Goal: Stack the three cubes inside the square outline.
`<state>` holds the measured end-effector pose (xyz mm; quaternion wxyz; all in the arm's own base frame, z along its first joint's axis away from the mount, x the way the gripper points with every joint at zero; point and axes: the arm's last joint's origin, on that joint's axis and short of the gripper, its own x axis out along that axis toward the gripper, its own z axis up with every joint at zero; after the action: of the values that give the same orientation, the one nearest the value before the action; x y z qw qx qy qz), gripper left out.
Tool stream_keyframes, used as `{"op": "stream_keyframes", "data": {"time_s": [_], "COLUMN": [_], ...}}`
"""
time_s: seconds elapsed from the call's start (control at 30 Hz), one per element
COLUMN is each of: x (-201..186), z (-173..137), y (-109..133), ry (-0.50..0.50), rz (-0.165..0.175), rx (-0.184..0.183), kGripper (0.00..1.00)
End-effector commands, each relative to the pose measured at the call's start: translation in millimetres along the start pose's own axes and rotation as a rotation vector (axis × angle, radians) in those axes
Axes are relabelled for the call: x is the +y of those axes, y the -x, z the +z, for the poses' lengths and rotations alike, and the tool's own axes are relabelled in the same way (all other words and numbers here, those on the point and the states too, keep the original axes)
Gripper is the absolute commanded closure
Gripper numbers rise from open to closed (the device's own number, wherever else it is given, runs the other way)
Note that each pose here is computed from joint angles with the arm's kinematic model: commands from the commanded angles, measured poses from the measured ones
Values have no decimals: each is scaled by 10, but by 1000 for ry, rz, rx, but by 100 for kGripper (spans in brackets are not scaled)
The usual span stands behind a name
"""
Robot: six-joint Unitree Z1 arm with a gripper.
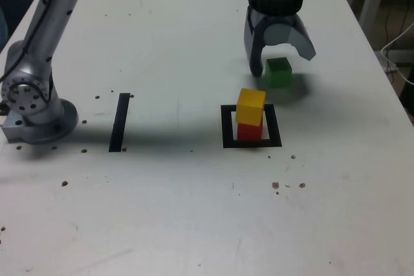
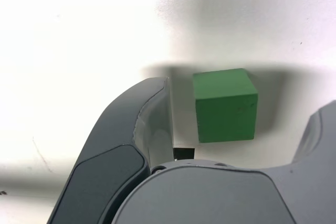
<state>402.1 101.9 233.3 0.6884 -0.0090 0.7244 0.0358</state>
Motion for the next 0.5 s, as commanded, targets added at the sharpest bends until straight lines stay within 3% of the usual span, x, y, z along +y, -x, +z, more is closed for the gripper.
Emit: {"op": "stream_keyframes", "data": {"time_s": [0.0,0.23,0.47], "x": [7,4,11], "z": [10,54,56], "y": [-44,-150,-178], "ry": [3,5,35], "rz": [0,2,25], "rx": [8,-6,-17], "kGripper": [13,21,39]}}
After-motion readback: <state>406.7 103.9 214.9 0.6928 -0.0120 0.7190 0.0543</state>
